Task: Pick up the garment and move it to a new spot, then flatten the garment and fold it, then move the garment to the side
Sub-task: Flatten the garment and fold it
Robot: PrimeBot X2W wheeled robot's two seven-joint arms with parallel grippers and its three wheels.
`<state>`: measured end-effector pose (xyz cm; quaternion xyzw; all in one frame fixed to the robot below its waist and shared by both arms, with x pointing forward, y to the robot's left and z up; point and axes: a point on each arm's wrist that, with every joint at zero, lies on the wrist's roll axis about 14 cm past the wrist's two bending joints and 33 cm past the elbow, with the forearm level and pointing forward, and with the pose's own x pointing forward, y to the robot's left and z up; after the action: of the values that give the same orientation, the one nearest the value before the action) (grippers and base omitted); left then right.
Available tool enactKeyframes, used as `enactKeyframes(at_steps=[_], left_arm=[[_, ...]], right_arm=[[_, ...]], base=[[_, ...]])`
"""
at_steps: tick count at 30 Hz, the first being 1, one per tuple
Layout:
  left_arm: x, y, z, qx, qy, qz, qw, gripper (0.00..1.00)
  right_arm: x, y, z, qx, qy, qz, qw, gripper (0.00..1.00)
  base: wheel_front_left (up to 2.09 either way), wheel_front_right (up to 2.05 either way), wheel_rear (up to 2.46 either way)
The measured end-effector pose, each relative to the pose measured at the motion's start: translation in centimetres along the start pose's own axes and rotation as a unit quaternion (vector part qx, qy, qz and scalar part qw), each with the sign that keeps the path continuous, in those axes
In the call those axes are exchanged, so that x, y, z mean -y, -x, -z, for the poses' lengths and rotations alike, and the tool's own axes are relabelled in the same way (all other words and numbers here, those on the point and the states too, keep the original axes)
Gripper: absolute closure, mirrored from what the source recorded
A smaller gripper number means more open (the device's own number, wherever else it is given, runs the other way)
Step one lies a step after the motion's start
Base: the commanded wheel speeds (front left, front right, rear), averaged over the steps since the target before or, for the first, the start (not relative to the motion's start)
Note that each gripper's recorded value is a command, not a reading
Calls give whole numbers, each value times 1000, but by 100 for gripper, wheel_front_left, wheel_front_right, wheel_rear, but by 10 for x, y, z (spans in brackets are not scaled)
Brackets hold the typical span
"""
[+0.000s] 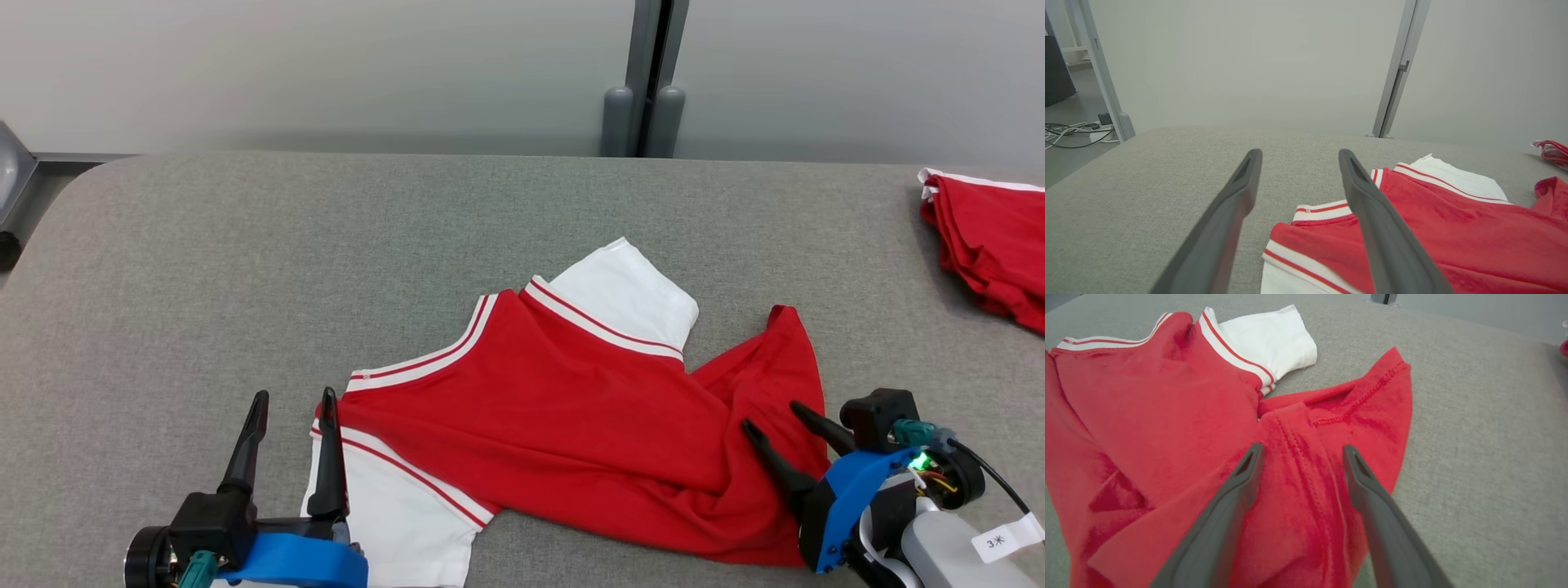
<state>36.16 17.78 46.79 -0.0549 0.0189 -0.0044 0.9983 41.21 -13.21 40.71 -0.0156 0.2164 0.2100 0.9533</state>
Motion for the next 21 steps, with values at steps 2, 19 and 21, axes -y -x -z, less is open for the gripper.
enactKeyframes(at_steps=[2, 19, 21], left_arm=[[-2, 1, 1, -1, 1, -3, 1000, 0], [-13, 0, -7, 9, 3, -23, 1000, 0], [-16, 2, -7, 10, 3, -28, 1000, 0]], right_arm=[[-2, -2, 7, -13, -9, -4, 1000, 100], [6, -33, -109, 168, 9, -13, 986, 100], [5, -38, -134, 196, 11, -14, 980, 100]], base=[[0, 0, 0], [0, 0, 0], [0, 0, 0]])
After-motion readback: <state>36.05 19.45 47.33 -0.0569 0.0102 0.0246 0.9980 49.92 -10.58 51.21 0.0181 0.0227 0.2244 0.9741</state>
